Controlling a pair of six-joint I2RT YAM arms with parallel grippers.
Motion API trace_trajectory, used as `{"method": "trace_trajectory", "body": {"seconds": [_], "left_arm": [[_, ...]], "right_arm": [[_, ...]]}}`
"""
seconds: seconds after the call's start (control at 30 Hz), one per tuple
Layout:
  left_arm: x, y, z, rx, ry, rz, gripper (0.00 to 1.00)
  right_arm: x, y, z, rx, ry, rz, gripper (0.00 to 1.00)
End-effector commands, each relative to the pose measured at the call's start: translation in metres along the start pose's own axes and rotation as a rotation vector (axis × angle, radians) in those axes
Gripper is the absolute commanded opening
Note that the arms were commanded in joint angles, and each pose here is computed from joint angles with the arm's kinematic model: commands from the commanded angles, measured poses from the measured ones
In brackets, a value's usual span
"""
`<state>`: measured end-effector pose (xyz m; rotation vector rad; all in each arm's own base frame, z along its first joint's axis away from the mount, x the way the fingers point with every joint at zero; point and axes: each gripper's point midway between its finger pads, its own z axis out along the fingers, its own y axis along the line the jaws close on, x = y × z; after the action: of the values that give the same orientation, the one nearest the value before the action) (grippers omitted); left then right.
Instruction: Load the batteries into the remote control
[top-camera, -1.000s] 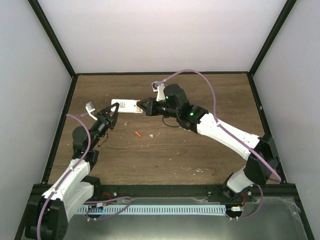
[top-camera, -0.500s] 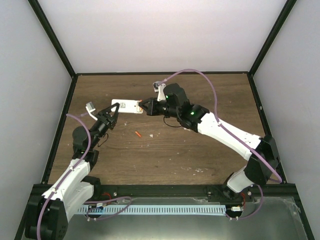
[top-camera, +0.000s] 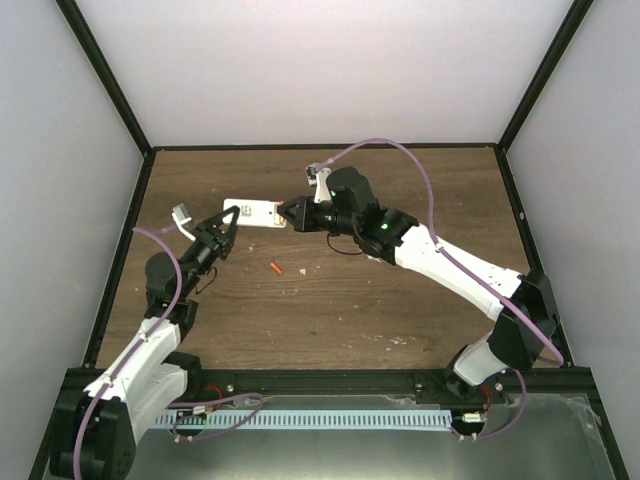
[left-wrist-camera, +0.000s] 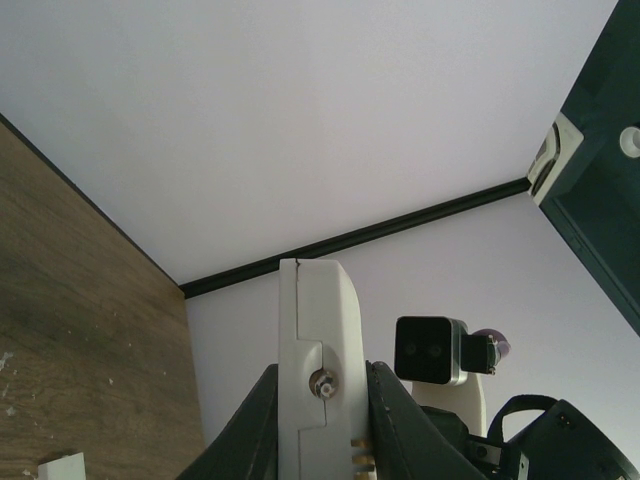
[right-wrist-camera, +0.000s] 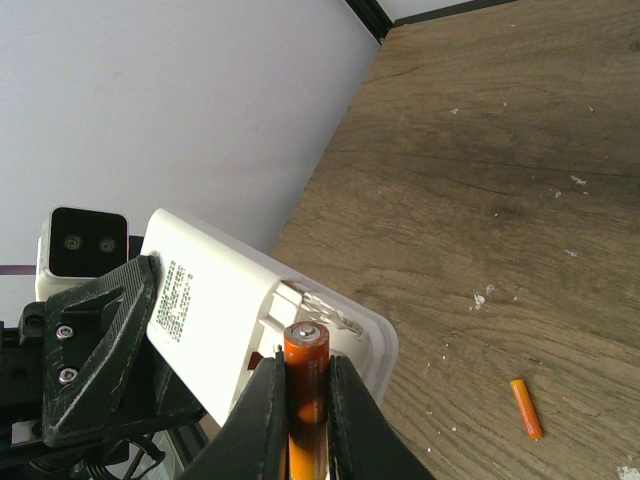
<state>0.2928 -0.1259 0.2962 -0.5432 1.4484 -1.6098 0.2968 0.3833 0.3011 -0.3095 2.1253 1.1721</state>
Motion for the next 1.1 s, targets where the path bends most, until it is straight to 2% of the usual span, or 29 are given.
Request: {"method": "trace_trajectory", "body": {"seconds": [0.0, 0.43, 0.83, 1.07], "left_arm": [[-0.003, -0.016, 0.0, 0.056, -0.016, 0.029, 0.0], [-0.002, -0.015, 0.001, 0.047, -0.012, 0.043, 0.0], [0.002, -0.012, 0.003, 0.02, 0.023, 0.101, 0.0], [0.003, -0.013, 0.003, 0.022, 0.026, 0.105, 0.0]], "right_arm": [[-0.004, 0.011, -0.001, -0.018, 0.008, -0.003, 0.07], [-0.007, 0.011, -0.006, -0.003, -0.008, -0.01, 0.09], [-0.03, 0.019, -0.024, 0.034, -0.071, -0.051, 0.26], [-0.033, 0.011, -0.008, 0.096, -0.036, -0.061, 0.29]]}}
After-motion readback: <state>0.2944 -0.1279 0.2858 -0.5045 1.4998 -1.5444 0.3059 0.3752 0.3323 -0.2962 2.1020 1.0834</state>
